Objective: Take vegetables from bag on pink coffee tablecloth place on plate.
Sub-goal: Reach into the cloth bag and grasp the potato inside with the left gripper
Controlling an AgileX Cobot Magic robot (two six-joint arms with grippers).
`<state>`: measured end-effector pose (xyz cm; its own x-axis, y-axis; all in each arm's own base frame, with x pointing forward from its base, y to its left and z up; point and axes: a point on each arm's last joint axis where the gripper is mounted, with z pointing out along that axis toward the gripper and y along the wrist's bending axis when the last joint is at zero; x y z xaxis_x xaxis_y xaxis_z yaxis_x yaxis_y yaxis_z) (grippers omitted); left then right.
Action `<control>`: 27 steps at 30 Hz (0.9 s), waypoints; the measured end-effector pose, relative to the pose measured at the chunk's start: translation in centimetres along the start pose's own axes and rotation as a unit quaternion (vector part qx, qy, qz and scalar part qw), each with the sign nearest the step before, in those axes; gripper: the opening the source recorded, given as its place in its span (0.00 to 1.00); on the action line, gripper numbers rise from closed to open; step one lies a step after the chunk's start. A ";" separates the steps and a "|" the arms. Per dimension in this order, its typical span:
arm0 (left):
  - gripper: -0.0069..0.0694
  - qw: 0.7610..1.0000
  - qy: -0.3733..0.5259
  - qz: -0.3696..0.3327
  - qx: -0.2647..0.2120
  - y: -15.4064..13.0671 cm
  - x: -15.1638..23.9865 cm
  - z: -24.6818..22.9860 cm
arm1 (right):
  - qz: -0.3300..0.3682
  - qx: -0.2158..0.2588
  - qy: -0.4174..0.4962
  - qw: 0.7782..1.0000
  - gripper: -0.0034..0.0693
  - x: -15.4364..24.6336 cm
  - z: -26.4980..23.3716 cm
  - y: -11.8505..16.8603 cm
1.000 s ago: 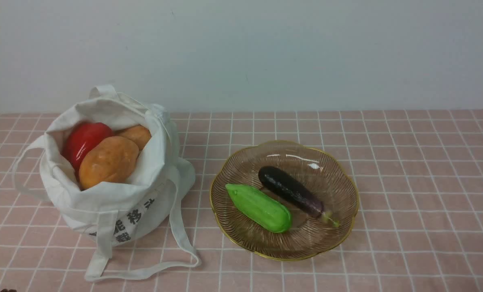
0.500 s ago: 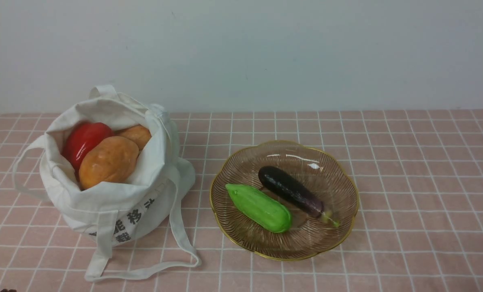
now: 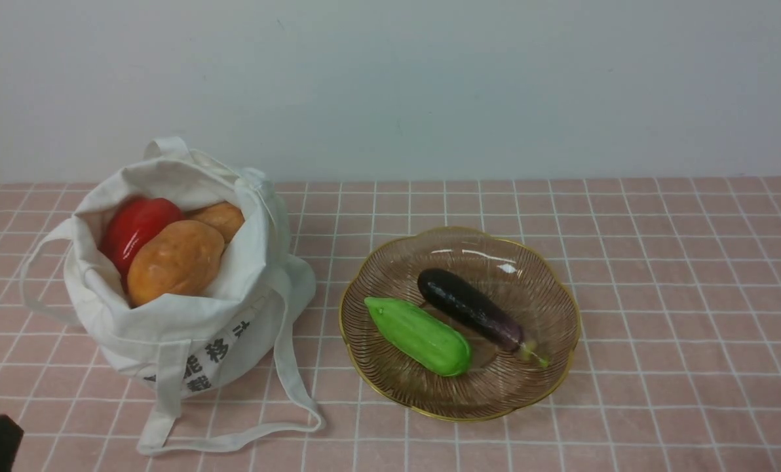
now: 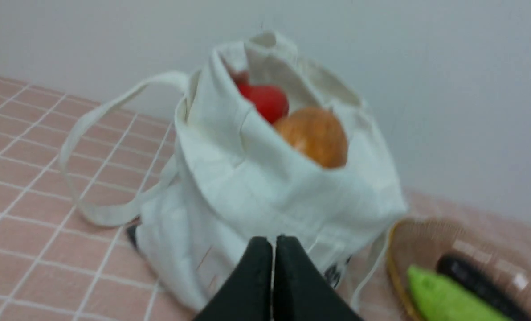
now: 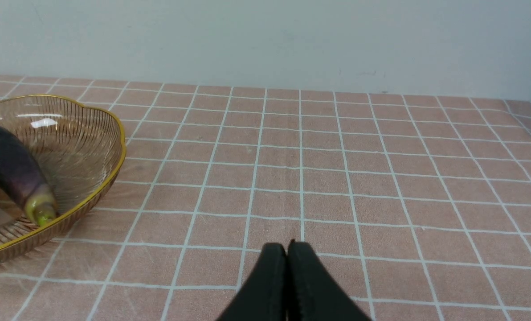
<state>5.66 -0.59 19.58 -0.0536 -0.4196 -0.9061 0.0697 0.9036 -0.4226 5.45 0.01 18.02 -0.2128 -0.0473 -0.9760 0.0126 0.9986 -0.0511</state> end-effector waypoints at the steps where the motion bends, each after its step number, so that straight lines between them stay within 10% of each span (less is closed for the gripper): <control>1: 0.08 1.000 -0.003 -0.004 0.001 0.0 0.0 0.0 | 0.000 0.000 0.000 1.000 0.03 0.0 0.0 0.0; 14: 0.08 0.970 -0.231 -0.034 0.063 -3.5 -9.5 -2.6 | 0.000 0.000 0.000 1.000 0.03 0.0 0.0 0.0; 21: 0.08 0.996 0.019 0.066 0.051 -8.8 -16.6 0.0 | 0.000 0.000 0.000 1.000 0.03 0.0 0.0 0.0; 27: 0.08 0.952 0.270 0.138 0.033 -10.2 -17.9 5.8 | 0.000 0.000 0.000 1.000 0.03 0.0 0.0 0.0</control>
<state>11.66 -2.80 39.95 -0.5269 -0.0456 -0.8487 0.2161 0.9585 -0.1857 5.45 0.01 18.02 -0.2128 -0.0473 -0.9760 0.0126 0.9986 -0.0511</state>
